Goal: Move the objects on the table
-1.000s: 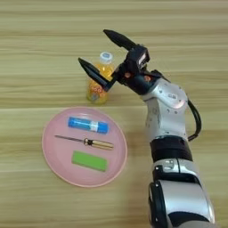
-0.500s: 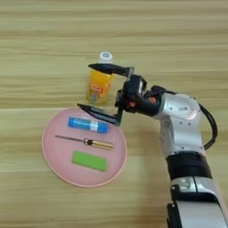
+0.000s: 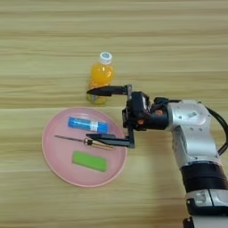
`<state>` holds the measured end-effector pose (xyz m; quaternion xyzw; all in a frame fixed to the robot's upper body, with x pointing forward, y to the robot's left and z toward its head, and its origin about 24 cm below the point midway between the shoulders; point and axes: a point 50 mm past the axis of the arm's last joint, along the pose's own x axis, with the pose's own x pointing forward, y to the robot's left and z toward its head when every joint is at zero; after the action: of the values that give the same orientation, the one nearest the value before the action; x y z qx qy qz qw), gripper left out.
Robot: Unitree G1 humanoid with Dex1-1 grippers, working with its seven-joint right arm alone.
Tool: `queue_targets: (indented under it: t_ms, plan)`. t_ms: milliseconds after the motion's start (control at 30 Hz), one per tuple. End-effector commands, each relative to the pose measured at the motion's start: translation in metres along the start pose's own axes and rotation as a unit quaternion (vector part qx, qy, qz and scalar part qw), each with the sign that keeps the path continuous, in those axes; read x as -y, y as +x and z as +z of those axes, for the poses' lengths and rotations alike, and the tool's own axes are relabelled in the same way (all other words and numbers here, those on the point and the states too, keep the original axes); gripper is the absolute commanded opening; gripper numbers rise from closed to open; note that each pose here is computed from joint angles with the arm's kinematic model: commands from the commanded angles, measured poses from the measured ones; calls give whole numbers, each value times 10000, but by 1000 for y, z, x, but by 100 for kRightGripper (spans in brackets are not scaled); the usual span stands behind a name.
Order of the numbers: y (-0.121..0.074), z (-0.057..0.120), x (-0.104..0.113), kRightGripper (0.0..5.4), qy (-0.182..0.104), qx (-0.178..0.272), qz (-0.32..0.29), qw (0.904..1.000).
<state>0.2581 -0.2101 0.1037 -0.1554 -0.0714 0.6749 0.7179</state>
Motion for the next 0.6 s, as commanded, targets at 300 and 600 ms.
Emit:
queue_targets:
  t_ms: [300, 600]
  plan:
    - [10, -4, 1, 537, -264, -955, 857, 9914]
    - [10, -29, -4, 537, -169, -1538, 846, 9843]
